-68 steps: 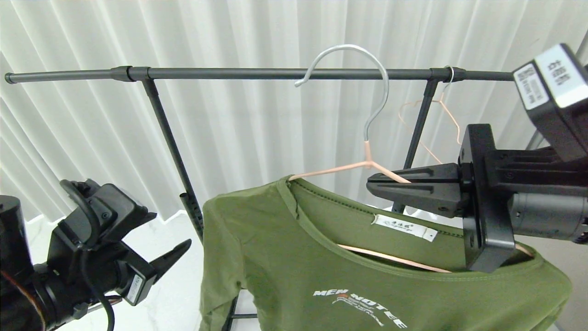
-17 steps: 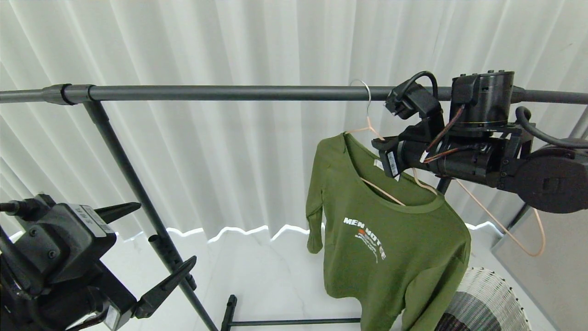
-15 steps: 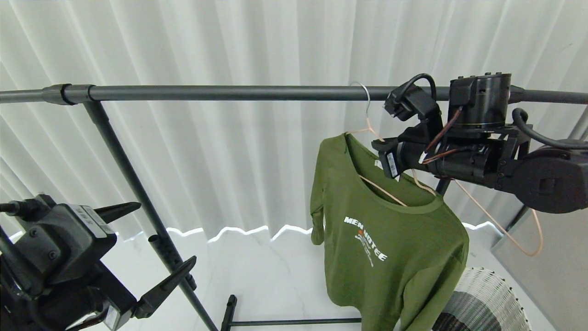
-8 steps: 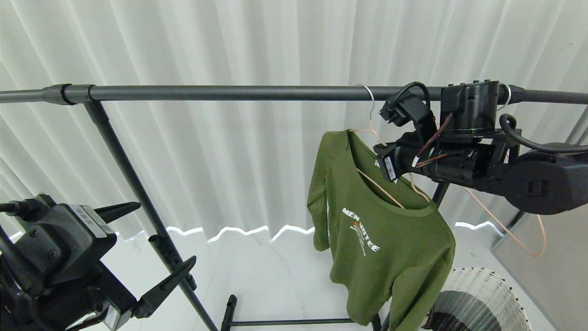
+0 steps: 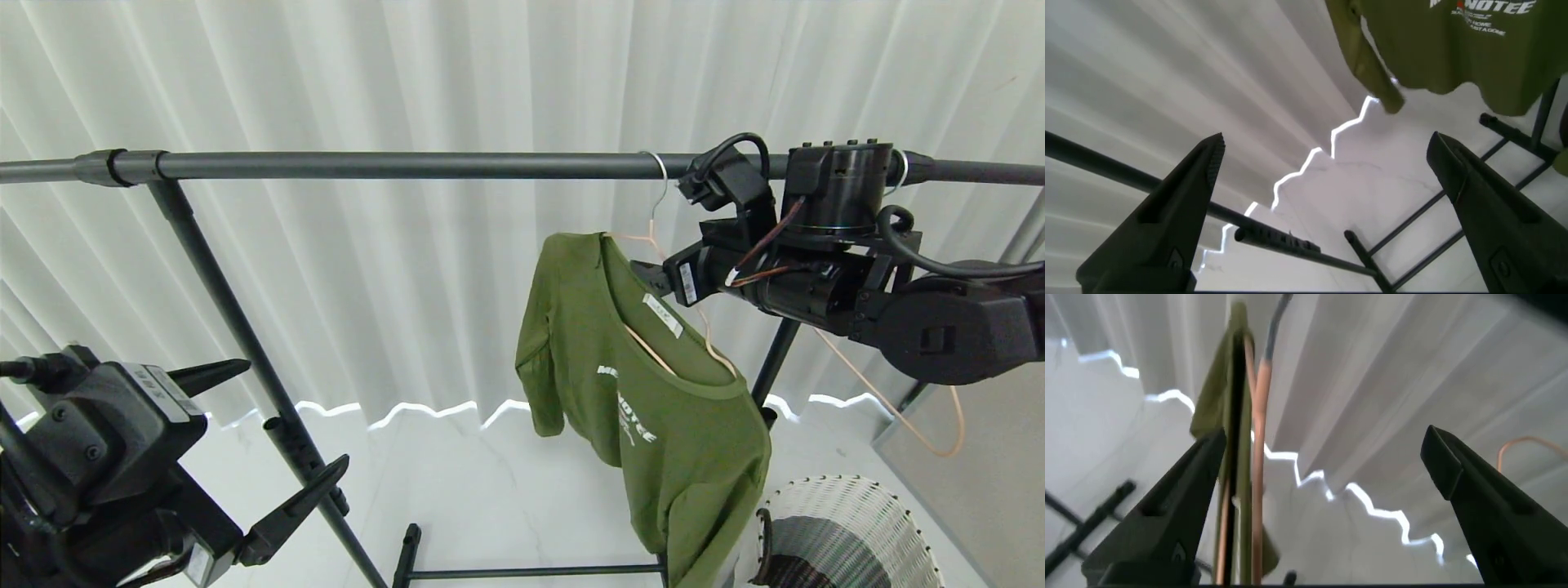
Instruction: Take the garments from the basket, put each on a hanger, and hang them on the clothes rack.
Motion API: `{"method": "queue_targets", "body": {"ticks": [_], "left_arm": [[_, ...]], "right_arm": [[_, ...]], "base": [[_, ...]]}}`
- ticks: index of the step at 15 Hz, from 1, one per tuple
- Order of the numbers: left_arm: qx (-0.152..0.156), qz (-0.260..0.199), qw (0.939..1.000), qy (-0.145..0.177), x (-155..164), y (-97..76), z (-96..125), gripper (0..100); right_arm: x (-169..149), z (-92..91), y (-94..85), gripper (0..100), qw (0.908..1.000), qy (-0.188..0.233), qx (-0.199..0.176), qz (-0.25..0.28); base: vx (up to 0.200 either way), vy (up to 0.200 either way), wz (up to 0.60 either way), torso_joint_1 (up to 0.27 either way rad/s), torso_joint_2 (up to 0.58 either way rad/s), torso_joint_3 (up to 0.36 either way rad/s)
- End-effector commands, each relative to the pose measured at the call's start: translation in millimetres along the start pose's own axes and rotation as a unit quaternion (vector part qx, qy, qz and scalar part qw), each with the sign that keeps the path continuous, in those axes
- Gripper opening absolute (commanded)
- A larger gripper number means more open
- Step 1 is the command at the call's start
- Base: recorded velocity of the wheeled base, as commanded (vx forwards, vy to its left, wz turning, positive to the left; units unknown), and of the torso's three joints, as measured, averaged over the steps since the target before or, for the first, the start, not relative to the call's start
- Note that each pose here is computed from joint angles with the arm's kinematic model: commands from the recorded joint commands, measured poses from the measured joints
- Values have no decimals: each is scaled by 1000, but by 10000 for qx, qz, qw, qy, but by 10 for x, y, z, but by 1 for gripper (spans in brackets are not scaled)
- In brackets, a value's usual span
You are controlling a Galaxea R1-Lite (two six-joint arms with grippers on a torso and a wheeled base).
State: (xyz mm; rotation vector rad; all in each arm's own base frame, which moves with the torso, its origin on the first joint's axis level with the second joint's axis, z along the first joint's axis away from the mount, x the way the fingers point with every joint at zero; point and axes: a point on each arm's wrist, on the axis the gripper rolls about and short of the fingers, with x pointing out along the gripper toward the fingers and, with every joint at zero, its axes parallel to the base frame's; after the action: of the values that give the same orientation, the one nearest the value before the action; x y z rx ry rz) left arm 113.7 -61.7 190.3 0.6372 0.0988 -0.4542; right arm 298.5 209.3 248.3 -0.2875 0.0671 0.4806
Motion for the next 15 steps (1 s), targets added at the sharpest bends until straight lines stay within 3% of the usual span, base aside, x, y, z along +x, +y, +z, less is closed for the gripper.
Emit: {"method": "queue_targets", "body": {"ticks": [1, 4, 9, 11, 15], "left_arm": [[0, -3, 10000, 9, 0, -2, -3, 100], [-45, 20, 10000, 15, -19, -5, -22, 100], [-49, 3, 9999, 96, -12, -21, -58, 100], [-61, 166, 9995, 255, -19, 10, -117, 100], [-131, 542, 9979, 337, -138, 56, -195, 100]], "right_arm": [[8, -15, 12, 100, 10000, -8, -4, 13], [-166, 73, 8, 100, 9997, -216, 50, 33], [-783, 90, -81, 100, 9992, -397, 23, 2], [-977, 27, -145, 100, 9991, -364, -185, -93], [-1200, -216, -434, 100, 9932, -46, -921, -706]], "base": [[0, 0, 0, 0, 0, 0], [0, 0, 0, 0, 0, 0], [0, 0, 0, 0, 0, 0], [0, 0, 0, 0, 0, 0], [-200, 0, 0, 6, 4, 0]]}}
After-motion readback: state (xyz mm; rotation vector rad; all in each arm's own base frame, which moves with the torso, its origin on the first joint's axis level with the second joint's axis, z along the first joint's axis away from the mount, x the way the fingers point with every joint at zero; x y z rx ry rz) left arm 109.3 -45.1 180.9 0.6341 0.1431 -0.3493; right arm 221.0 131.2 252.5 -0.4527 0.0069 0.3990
